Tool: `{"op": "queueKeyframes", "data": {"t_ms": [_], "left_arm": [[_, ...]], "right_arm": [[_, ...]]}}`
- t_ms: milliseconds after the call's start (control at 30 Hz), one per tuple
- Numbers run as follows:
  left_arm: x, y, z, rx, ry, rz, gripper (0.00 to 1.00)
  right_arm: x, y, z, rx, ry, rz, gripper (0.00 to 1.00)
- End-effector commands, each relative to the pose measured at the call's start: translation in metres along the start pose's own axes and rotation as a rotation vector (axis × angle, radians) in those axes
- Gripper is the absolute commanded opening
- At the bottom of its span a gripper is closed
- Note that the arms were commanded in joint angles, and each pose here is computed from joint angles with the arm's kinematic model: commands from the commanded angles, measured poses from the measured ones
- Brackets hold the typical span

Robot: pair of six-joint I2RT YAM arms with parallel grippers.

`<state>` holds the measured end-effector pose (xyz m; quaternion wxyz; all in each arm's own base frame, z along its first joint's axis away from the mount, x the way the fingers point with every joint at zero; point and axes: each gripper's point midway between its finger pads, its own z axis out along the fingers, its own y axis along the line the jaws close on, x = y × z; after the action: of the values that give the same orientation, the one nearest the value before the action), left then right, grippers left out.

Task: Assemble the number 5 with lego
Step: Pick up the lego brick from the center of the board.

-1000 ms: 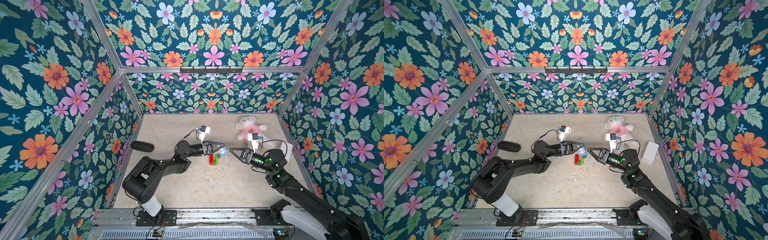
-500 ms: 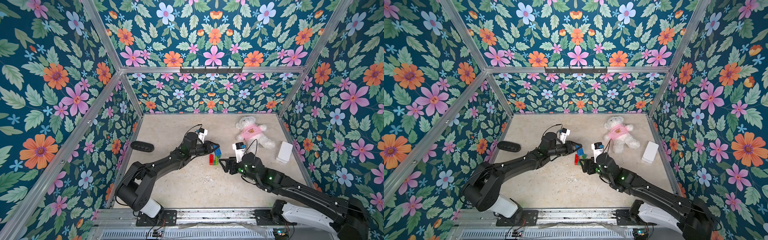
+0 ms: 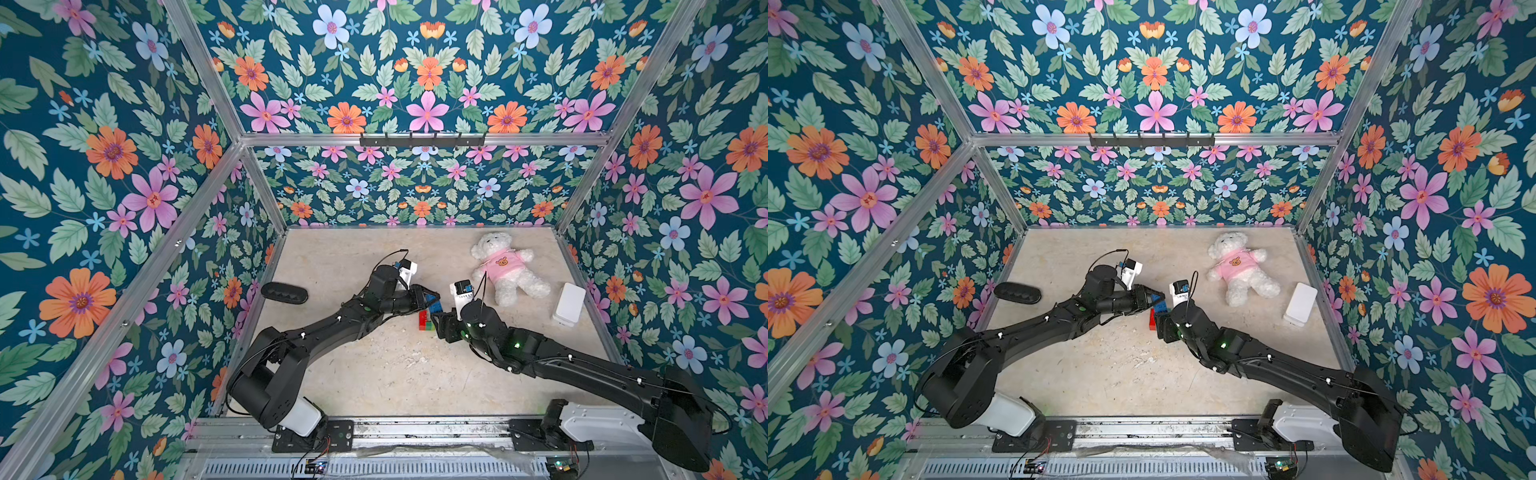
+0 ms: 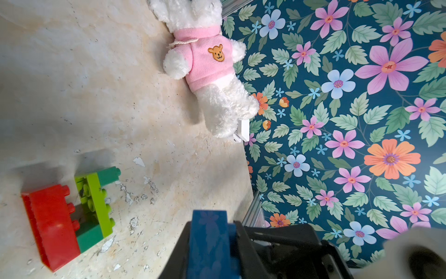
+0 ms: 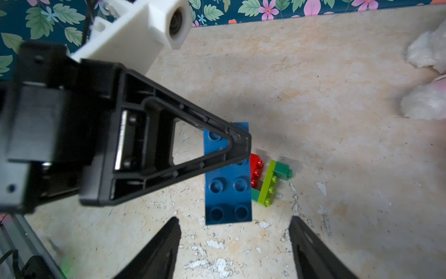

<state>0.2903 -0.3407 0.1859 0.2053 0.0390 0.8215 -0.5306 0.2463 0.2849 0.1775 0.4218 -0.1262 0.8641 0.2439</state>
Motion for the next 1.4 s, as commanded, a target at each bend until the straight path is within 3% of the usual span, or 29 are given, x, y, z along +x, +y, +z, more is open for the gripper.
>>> {"op": "queueKeyframes", "data": {"t_ms": [0, 433, 633, 733, 767, 800, 867, 933, 1067, 1200, 1367], "left_arm": [[0.002, -0.007, -0.002, 0.018, 0.007, 0.018, 0.04], [0.005, -0.015, -0.004, 0.038, 0.015, 0.027, 0.04], [0.004, -0.018, -0.005, 0.046, 0.017, 0.03, 0.04], [0.004, -0.016, -0.003, 0.041, 0.022, 0.026, 0.09], [0.005, -0.016, -0.002, 0.039, 0.024, 0.026, 0.15], [0.004, -0.015, -0.002, 0.038, 0.022, 0.028, 0.28], [0.001, -0.013, -0.002, 0.023, 0.014, 0.032, 0.49], [-0.004, -0.009, -0.005, 0.001, -0.004, 0.032, 0.57], [-0.014, 0.01, -0.015, -0.078, -0.061, 0.024, 0.58], [-0.008, 0.031, -0.012, -0.137, -0.05, 0.005, 0.57], [-0.001, 0.057, -0.01, -0.212, -0.05, -0.014, 0.56]], "right_arm": [[-0.007, 0.007, 0.001, -0.029, -0.016, 0.001, 0.7], [-0.008, 0.011, 0.009, -0.062, 0.0, 0.014, 0.57], [-0.009, 0.008, 0.011, -0.064, -0.001, 0.024, 0.4], [-0.011, 0.007, 0.01, -0.083, -0.008, 0.049, 0.36], [-0.01, 0.006, 0.01, -0.093, -0.007, 0.066, 0.36], [-0.009, 0.004, 0.01, -0.102, -0.004, 0.084, 0.35], [-0.007, -0.002, 0.01, -0.129, 0.007, 0.147, 0.35], [-0.004, -0.008, 0.008, -0.174, 0.009, 0.22, 0.35], [0.009, -0.031, 0.005, -0.242, 0.042, 0.41, 0.35], [0.027, -0.056, 0.005, -0.351, 0.076, 0.65, 0.35], [0.037, -0.057, 0.009, -0.453, 0.093, 0.756, 0.35]]}}
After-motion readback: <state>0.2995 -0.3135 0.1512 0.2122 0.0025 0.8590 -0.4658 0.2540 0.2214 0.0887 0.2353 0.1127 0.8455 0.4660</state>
